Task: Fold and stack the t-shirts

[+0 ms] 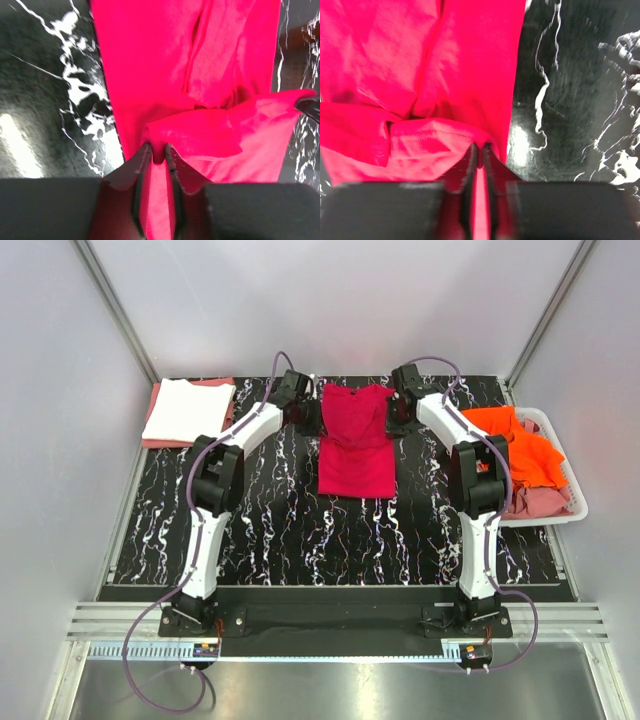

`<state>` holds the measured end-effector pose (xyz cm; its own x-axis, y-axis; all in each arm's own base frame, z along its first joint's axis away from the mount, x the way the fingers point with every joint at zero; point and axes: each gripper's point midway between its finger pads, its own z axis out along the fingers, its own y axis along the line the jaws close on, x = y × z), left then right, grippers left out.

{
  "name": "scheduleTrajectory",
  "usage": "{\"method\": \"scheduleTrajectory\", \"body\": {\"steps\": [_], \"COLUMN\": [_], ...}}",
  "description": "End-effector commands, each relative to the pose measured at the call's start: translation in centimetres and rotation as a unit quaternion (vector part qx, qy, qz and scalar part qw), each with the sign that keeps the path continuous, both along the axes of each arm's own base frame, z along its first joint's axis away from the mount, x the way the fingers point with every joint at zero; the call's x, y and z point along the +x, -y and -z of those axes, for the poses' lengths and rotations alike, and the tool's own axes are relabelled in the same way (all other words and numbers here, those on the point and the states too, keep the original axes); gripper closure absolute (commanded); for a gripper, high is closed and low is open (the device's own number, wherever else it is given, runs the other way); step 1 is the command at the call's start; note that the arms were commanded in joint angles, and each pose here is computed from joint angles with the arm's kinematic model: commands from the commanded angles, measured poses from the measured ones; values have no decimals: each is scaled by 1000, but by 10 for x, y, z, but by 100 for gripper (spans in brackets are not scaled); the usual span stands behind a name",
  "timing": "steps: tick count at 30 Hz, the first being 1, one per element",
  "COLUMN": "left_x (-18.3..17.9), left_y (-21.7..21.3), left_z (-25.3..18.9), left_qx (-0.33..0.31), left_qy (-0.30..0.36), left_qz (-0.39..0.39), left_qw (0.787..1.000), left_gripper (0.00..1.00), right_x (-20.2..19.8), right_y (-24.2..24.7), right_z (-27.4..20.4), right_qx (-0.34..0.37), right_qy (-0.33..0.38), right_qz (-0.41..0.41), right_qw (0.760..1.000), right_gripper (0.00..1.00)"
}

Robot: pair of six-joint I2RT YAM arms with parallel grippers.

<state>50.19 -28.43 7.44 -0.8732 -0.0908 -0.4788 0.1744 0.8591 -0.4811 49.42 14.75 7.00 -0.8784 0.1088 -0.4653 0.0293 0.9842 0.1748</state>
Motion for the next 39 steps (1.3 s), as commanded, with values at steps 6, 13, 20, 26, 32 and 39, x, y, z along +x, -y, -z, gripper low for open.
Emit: {"method": "scheduleTrajectory", "body": {"steps": [6,13,20,26,32,39], "left_x": [23,-4,-6,19,25,-62], "left_y": [-47,-34,0,10,-19,-28], "left_z": [-24,-48,-16,-2,-6,-56], "left_qx": [73,83,57,42,52,33], "left_qy": [53,85,63,66,48,38], "left_qz": [-91,-84,-27,-9,-27,14], "left_qw": [992,989,996,997,997,999], "left_gripper": [68,64,65,65,63,53], "right_x": [36,4,-2,-8,-29,-95], "right_y": [14,-2,-18,-20,-8,-3], "right_z": [-37,-49,-29,-15,-18,-34], "right_qx": [9,71,112,119,101,128], "right_qy": [62,39,23,3,-12,-48], "right_qz": [24,13,-5,-1,23,34], "right_qw": [998,997,993,993,995,990], "right_gripper": [67,74,85,83,73,57]}}
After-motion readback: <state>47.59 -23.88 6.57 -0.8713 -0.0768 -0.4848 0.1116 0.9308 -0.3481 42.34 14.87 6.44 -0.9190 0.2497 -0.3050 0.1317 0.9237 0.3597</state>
